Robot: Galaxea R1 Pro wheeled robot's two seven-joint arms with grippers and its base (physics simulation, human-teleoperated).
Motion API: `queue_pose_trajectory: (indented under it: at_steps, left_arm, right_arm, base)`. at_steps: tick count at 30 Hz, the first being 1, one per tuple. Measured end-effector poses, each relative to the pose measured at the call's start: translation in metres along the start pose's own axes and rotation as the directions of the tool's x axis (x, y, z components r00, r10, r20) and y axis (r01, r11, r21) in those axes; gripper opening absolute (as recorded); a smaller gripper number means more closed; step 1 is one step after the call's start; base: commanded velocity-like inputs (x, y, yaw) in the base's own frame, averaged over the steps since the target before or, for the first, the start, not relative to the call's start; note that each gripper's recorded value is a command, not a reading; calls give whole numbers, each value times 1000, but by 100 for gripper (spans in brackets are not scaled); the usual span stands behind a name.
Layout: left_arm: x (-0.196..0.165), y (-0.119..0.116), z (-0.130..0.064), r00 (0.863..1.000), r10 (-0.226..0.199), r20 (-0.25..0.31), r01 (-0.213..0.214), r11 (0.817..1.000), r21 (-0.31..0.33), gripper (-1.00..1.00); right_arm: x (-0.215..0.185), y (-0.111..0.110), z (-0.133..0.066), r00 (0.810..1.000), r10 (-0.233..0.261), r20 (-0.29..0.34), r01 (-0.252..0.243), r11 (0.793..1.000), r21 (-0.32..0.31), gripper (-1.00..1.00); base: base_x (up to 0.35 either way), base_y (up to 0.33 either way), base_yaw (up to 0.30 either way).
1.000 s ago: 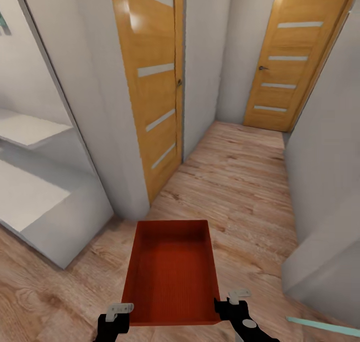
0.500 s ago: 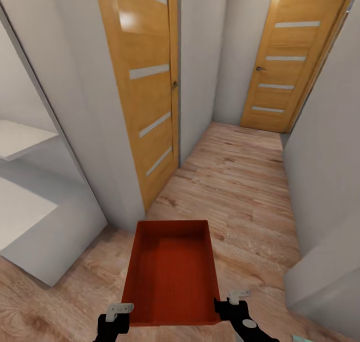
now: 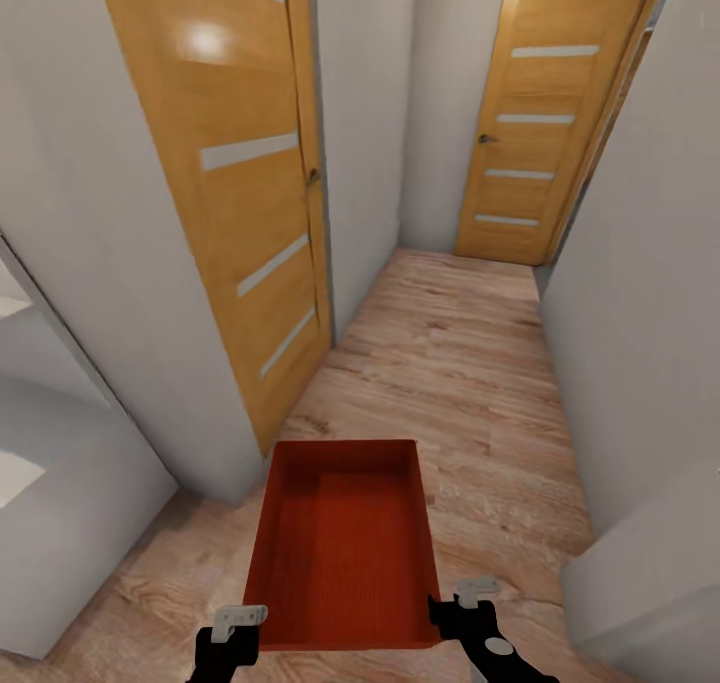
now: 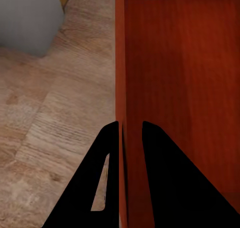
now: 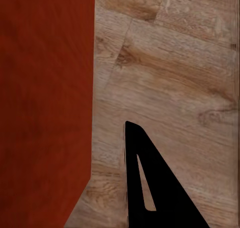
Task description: Move the two storage containers from the living room to the garage. In the garage, place one container on the floor and stack the other container on top of it (either order is fine).
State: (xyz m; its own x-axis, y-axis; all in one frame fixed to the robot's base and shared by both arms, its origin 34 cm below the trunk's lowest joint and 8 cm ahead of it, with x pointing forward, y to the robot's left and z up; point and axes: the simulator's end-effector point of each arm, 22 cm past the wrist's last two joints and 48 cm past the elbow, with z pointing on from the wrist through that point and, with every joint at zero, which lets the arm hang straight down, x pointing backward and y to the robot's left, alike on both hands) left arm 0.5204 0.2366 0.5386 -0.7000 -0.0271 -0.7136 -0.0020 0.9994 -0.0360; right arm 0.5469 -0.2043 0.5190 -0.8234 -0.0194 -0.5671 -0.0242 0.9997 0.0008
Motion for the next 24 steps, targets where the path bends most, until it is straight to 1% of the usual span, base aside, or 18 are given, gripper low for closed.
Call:
queue_pose_trajectory:
  at_steps: [4,12,24]
  left_arm:
    - [-1,0,0,1000,0,2,0,1000,0,-100]
    - [-1,0,0,1000,0,3,0,1000,0,-100]
    - [-4,0,0,1000,1,8,-1,1000,0,-100]
  right_arm:
    - [-1,0,0,1000,0,2,0,1000,0,-100]
    - [-1,0,0,1000,0,3,0,1000,0,-100]
    - [-4,0,-1,1000,0,8,0,1000,0,-100]
  base:
    - [343,0,-185]
    - [343,0,-69]
    - [343,0,-234]
